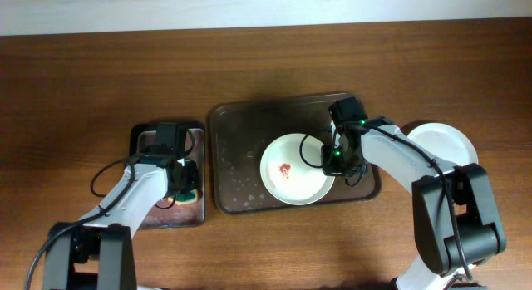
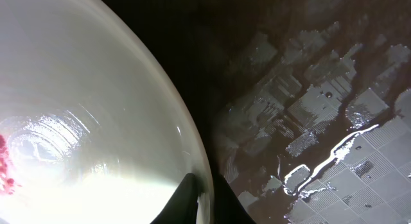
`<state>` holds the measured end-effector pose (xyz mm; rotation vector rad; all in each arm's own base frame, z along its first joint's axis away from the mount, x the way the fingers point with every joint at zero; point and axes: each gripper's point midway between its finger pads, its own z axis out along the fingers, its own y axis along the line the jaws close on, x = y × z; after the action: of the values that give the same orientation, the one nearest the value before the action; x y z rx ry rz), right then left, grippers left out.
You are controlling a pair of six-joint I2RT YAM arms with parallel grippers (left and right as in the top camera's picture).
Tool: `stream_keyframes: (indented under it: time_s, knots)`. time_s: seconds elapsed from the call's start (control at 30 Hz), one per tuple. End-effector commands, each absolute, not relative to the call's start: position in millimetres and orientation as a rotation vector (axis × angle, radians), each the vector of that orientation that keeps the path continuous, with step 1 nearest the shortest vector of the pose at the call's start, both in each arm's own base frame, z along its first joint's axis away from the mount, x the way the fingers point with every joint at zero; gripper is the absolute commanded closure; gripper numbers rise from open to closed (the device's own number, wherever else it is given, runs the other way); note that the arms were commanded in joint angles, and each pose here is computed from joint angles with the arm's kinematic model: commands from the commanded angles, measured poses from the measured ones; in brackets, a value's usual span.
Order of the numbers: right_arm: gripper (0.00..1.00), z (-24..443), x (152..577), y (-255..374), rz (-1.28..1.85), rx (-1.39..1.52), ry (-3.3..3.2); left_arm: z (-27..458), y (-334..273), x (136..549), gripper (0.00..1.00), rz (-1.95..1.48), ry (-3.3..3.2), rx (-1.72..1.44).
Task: Clean dirty plates on tray and stack at the side
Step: 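Bring the sponge over and scrub the last plate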
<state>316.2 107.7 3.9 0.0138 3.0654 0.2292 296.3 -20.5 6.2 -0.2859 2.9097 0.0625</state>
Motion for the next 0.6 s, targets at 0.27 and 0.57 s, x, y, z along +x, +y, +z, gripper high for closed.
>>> stream_keyframes:
  time_s: [0.27, 0.57]
  knots:
    - [0.96, -12.6, 306.3, 108.4, 0.21, -0.012, 3.118, 19.4, -30.3, 300.7, 1.0, 0.044, 3.071, -0.269]
    - [0.96, -12.6, 305.8, 108.2, 0.209, -0.011, 3.12, 120.0, -119.5, 351.8, 1.0, -0.255, 2.936, -0.002]
